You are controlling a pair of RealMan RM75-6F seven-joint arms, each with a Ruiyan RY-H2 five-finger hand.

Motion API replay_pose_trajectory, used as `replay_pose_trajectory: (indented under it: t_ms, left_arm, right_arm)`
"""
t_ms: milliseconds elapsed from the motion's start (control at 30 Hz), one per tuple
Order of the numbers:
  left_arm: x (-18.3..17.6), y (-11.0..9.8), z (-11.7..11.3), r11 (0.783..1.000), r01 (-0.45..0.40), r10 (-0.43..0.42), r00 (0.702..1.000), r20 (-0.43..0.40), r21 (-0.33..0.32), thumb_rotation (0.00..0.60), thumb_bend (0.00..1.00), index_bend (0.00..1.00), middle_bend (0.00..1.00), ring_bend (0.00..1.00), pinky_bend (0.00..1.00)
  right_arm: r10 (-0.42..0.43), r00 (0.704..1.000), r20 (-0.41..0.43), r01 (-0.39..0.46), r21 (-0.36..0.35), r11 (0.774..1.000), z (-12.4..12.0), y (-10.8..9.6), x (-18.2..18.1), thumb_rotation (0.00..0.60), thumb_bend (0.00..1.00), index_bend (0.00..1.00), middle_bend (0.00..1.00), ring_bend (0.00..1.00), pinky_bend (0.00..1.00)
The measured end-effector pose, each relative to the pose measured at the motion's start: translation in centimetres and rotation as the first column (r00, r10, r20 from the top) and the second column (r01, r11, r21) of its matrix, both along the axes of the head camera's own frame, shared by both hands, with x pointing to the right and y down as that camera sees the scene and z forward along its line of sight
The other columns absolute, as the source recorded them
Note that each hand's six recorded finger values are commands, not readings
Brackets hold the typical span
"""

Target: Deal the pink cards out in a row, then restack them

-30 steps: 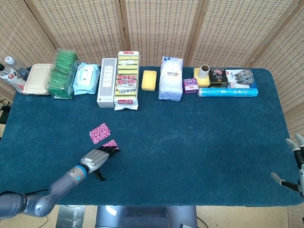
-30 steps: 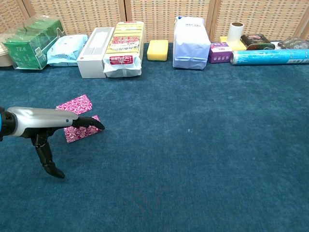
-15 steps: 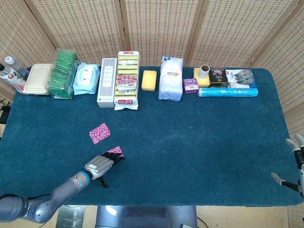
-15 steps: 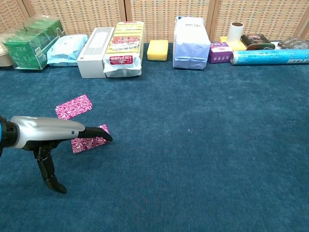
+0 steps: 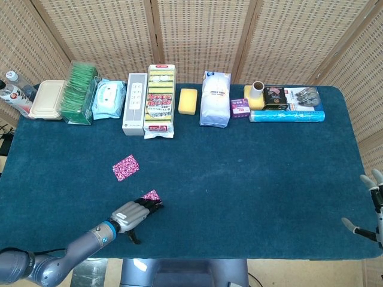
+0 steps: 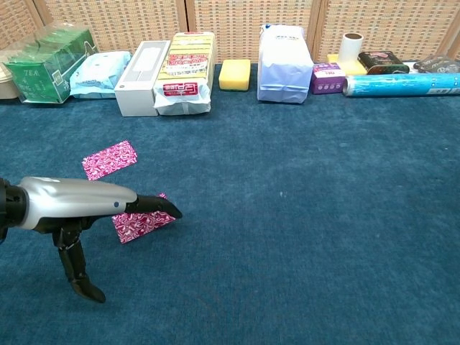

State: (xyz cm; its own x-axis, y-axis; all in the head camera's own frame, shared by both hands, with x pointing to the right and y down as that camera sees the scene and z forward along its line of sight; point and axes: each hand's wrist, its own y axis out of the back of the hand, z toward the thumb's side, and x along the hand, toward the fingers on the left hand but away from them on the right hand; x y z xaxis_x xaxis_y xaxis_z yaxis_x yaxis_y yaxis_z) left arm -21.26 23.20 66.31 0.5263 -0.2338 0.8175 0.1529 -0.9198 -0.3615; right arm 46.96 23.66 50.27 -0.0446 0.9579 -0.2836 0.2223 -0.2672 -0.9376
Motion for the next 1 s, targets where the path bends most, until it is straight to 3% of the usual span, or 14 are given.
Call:
replay_pose_trajectory:
  t_ms: [333, 567, 733, 1000]
  left_arm:
    - [-3.1, -4.1, -1.7, 0.985, 0.117, -0.118, 0.993, 0.001, 0.124, 0.600, 0.00, 0.00, 0.00, 0.00, 0.06]
    - [-6.9, -7.1, -0.2, 0.960, 0.221, -0.233, 0.971, 0.054, 0.171, 0.600, 0.00, 0.00, 0.00, 0.00, 0.06]
    - [-8.7, -8.2, 1.0, 0.945, 0.288, -0.301, 0.951, 0.067, 0.152, 0.600, 0.00, 0.00, 0.00, 0.00, 0.06]
    - [-9.4, -8.5, 2.7, 0.943, 0.307, -0.318, 0.945, 0.075, 0.126, 0.600, 0.00, 0.00, 0.00, 0.00, 0.06]
  right_arm:
    - [-0.003, 1.000, -0.002, 0.003, -0.006, 1.000, 0.1, 0.0, -0.1, 0.600, 0.00, 0.09, 0.00, 0.00, 0.00]
    - [-0.004, 1.000, -0.004, 0.004, -0.011, 1.000, 0.2, 0.1, -0.2, 0.600, 0.00, 0.09, 0.00, 0.00, 0.00]
    - [-0.004, 1.000, -0.007, 0.004, -0.014, 1.000, 0.3, 0.0, -0.2, 0.600, 0.00, 0.09, 0.00, 0.00, 0.00]
    - [-0.007, 1.000, -0.008, 0.007, -0.017, 1.000, 0.4, 0.1, -0.3, 0.600, 0.00, 0.09, 0.00, 0.00, 0.00]
